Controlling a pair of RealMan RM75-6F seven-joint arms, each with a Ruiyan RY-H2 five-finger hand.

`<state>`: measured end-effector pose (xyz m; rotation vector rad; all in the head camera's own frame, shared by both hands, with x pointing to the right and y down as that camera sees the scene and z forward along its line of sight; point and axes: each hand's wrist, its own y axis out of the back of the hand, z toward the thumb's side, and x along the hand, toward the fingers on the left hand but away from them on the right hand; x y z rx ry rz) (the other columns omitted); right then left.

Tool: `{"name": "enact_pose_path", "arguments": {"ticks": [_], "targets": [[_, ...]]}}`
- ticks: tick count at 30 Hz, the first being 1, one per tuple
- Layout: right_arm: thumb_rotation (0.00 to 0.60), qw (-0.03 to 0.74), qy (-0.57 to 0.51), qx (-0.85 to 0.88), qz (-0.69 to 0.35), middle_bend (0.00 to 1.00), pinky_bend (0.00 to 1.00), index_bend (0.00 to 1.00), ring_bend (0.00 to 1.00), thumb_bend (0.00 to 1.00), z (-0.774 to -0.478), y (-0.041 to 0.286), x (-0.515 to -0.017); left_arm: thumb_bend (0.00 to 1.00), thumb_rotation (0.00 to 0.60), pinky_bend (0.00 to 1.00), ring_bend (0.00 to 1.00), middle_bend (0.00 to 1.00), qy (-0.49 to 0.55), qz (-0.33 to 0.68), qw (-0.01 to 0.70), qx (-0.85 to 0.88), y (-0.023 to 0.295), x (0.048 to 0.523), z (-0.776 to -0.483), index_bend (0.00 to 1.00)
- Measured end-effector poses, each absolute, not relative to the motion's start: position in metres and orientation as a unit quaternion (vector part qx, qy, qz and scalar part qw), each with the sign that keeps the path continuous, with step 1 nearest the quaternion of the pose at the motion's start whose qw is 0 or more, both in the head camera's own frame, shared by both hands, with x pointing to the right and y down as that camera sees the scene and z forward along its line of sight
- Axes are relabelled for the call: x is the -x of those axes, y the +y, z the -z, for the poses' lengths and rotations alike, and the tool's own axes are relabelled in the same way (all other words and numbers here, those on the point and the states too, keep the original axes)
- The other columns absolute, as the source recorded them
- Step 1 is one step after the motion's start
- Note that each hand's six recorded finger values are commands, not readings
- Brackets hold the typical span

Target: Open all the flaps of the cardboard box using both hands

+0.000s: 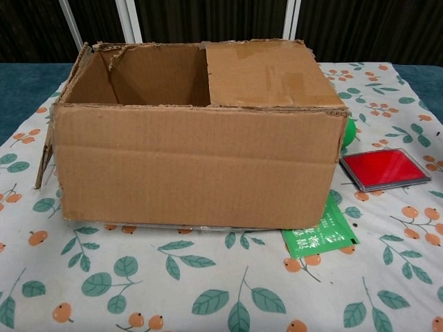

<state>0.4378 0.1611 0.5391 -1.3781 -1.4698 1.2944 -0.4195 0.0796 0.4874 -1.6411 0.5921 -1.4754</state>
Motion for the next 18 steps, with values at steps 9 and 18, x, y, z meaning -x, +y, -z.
{"name": "enact_pose_path", "arguments": {"ticks": [9, 18], "targets": [[0.600, 0.422, -0.500, 0.577, -0.489, 0.00, 0.24, 0.00, 0.00, 0.32, -0.519, 0.127, -0.398, 0.21, 0.600, 0.00, 0.00, 0.00, 0.450, 0.543, 0.387, 0.594, 0.127, 0.459, -0.512, 0.00], [0.600, 0.506, -0.392, 0.620, -0.453, 0.00, 0.24, 0.00, 0.00, 0.42, -0.498, 0.077, -0.324, 0.21, 0.600, 0.00, 0.00, 0.00, 0.495, 0.560, 0.375, 0.548, 0.165, 0.496, -0.540, 0.00]]}}
